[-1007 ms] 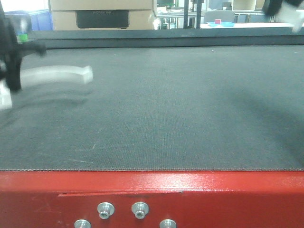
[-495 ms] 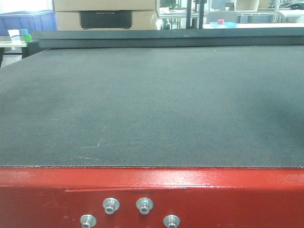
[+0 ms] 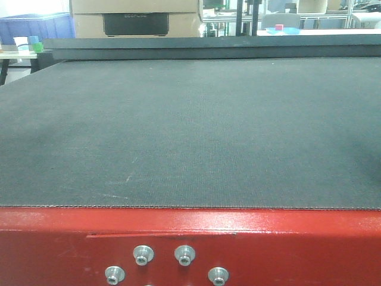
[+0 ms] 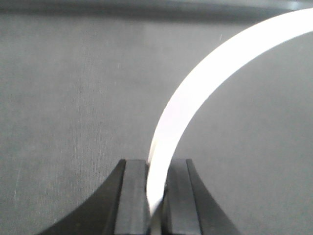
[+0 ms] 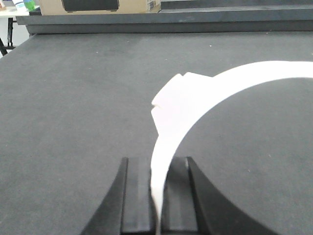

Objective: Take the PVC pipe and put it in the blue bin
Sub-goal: 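Raise both held clamps up off the bench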

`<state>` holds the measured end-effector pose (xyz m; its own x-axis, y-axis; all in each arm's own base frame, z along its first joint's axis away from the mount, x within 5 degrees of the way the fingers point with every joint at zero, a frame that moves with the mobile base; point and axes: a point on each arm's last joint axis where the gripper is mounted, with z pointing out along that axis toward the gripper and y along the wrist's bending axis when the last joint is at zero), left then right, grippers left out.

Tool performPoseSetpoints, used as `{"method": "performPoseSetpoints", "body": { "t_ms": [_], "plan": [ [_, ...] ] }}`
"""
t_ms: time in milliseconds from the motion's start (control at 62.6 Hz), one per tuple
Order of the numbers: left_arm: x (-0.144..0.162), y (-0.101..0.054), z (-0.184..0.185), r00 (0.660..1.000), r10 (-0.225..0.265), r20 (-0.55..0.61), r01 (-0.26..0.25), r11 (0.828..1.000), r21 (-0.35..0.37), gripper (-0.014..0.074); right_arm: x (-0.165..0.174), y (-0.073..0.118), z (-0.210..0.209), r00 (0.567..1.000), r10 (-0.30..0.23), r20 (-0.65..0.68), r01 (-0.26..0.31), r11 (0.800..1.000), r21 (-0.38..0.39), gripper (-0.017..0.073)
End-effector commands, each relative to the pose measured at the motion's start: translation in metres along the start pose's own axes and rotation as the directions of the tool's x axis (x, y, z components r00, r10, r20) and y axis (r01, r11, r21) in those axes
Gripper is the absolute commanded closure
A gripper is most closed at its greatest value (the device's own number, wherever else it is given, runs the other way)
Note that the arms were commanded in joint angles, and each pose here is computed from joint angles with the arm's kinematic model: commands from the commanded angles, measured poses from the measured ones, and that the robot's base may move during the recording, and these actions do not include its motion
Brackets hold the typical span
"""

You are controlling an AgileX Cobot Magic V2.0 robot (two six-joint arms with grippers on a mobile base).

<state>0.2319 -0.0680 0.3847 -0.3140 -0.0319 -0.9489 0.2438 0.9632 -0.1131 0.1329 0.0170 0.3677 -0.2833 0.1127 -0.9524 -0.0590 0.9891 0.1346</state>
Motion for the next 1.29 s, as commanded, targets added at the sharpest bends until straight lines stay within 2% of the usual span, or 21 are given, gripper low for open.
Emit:
{"method": "performPoseSetpoints", "body": {
  "t_ms": [0,96,160,208,304,383,495,591,719,751,831,1278],
  "plan": [
    [0.004,-0.001,-0.024,0.988,-0.017,0.153,0.012,0.999,0.032,0.0704,-0.002,-0.001,-0.013,0.999,0.005,0.047,-0.005,1.000,-0.007,0.0727],
    [0.016,0.000,-0.041,0.983,-0.018,0.185,0.012,0.999,0.036,0.0704,-0.003,-0.001,-0.021,0.997,0.010,0.074,-0.009,1.000,-0.014,0.0727],
    [0.022,0.001,-0.053,0.979,-0.019,0.201,0.011,0.999,0.038,0.0704,-0.003,0.000,-0.026,0.995,0.050,0.085,-0.047,0.998,-0.038,0.0727],
    [0.022,0.001,-0.062,0.975,-0.020,0.223,0.011,0.999,0.041,0.0704,-0.003,0.001,-0.028,0.994,0.073,0.075,-0.069,0.996,-0.047,0.0727],
    [0.019,0.001,-0.079,0.962,-0.016,0.272,0.004,0.999,0.046,0.0704,-0.001,0.000,-0.031,0.997,0.075,0.015,-0.075,0.997,-0.027,0.0727],
    [0.016,0.001,-0.092,0.949,-0.016,0.314,0.000,0.999,0.050,0.0704,0.001,-0.001,-0.031,0.998,0.056,-0.011,-0.056,0.998,-0.018,0.0727],
    [0.014,0.001,-0.103,0.938,-0.018,0.347,-0.001,0.999,0.055,0.0704,-0.004,0.000,-0.034,1.000,-0.010,0.010,0.011,1.000,-0.022,0.0727],
    [0.014,0.001,-0.104,0.937,-0.018,0.349,-0.001,0.998,0.055,0.0704,-0.007,0.000,-0.036,0.999,-0.031,0.016,0.031,0.999,-0.024,0.0727],
    [0.014,0.001,-0.104,0.937,-0.018,0.349,-0.001,0.998,0.055,0.0704,-0.008,0.006,-0.038,0.997,-0.081,-0.004,0.081,0.993,-0.081,0.0718],
    [0.014,0.001,-0.104,0.937,-0.018,0.349,-0.001,0.998,0.055,0.0704,-0.007,0.008,-0.039,0.998,-0.068,-0.007,0.067,0.992,-0.103,0.0720],
    [0.014,0.001,-0.104,0.937,-0.018,0.349,-0.001,0.998,0.055,0.0704,-0.007,0.010,-0.039,0.996,-0.094,-0.007,0.092,0.987,-0.130,0.0720],
    [0.014,0.001,-0.104,0.939,-0.018,0.344,-0.001,0.999,0.054,0.0704,-0.011,0.010,-0.039,0.995,-0.088,0.039,0.093,0.987,-0.130,0.0720]
  ]
}}
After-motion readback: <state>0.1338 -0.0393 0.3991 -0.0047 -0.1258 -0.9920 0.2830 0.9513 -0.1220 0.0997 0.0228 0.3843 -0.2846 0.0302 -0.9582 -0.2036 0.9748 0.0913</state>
